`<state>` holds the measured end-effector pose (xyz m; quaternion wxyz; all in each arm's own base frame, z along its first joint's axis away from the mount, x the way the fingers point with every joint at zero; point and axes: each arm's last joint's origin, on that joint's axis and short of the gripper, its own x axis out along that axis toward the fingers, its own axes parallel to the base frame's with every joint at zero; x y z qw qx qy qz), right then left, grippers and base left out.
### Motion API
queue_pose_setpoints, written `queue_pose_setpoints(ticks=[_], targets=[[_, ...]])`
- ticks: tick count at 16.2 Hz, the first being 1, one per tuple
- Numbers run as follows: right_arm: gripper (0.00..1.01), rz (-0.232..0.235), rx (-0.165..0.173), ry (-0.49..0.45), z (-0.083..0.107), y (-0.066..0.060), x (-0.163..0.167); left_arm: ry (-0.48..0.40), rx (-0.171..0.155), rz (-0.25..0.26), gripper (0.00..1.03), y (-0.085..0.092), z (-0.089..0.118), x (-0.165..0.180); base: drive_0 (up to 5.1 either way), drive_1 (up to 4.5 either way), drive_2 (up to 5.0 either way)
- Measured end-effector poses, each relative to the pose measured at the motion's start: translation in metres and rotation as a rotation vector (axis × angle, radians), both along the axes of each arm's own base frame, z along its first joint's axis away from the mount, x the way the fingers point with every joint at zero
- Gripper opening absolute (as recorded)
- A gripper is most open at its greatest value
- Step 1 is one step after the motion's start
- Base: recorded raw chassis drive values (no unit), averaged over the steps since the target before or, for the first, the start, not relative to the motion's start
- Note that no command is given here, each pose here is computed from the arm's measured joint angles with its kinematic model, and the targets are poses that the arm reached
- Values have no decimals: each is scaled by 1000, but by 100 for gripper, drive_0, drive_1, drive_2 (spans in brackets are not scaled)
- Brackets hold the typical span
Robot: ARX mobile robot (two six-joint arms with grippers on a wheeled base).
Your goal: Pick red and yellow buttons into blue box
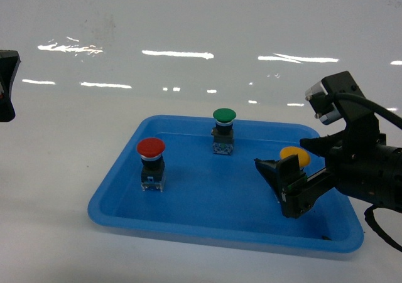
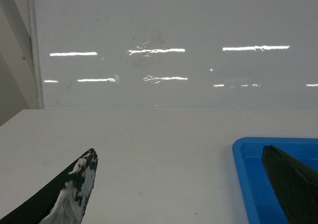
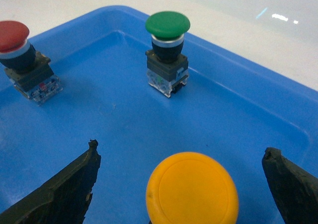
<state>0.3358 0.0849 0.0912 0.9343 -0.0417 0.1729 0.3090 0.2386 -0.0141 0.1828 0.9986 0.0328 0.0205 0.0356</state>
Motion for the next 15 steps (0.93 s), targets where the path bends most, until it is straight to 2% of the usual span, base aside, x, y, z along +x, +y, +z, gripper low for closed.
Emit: queue_pose_setpoints(ticks=[10,15], targets=[[98,24,-34,14,-8,8,1,0,0,0,98,0,0,0,0,0,0],[98,24,-64,39,-23,14,2,0,0,0,98,0,0,0,0,0,0]])
